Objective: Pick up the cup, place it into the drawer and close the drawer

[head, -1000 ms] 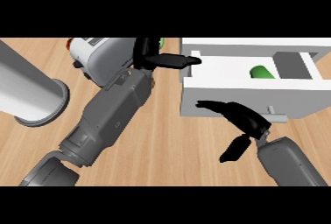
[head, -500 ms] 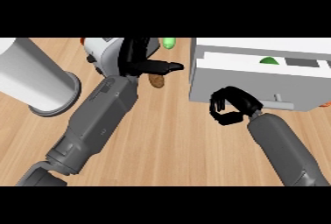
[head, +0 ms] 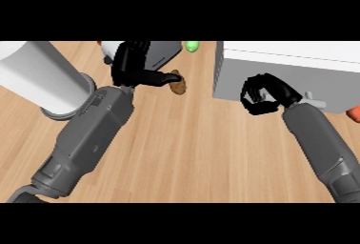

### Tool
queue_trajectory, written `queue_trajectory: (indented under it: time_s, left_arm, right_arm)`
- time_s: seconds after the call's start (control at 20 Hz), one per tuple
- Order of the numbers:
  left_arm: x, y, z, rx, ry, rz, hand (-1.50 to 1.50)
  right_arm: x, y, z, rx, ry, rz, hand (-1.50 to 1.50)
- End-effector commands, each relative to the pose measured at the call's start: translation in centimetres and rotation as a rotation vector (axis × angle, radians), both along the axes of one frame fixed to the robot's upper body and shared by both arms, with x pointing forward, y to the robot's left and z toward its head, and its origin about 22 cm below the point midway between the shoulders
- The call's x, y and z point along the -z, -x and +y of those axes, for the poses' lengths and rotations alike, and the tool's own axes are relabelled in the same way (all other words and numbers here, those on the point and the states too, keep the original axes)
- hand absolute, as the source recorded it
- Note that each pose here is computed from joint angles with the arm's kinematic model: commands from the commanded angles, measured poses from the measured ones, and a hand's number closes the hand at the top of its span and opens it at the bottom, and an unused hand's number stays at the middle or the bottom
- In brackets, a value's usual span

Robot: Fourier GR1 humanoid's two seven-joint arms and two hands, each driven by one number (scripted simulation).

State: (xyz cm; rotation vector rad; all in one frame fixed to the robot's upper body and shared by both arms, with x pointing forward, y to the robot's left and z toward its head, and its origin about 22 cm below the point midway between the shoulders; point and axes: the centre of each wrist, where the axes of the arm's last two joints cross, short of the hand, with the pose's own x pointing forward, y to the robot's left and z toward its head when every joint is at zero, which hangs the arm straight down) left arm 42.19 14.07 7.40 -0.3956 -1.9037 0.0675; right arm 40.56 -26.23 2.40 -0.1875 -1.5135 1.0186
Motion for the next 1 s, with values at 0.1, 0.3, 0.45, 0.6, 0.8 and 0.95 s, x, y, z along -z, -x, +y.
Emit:
queue_trajectory:
  time_s: [0.1,0.3,0.45,0.6,0.8,0.95]
  left_arm:
    - [-0.1,0.2,1.0,0.017,-0.015,0.0,-1.5]
    - [0.4,0.5,1.8,0.044,-0.007,0.005,-1.5]
    - [0.5,0.7,2.4,0.058,-0.022,0.002,-1.5]
    - [0.9,0.9,2.7,0.066,-0.004,0.007,-1.5]
    - [1.3,1.1,3.0,0.065,-0.005,0.016,-1.5]
    - [1.8,1.4,2.6,0.083,0.007,0.015,-1.5]
  right_arm:
    - [-6.7,-3.1,-2.9,0.175,-0.026,-0.122,1.5]
    - [-8.5,-3.3,-3.9,0.176,-0.058,-0.127,1.5]
    - [-9.1,-3.2,-4.5,0.17,-0.074,-0.127,1.5]
    - [-9.9,-3.0,-5.8,0.161,-0.081,-0.113,1.5]
    - [-10.3,-2.9,-5.8,0.146,-0.114,-0.114,1.5]
    - [-10.1,-2.6,-6.2,0.139,-0.132,-0.095,1.5]
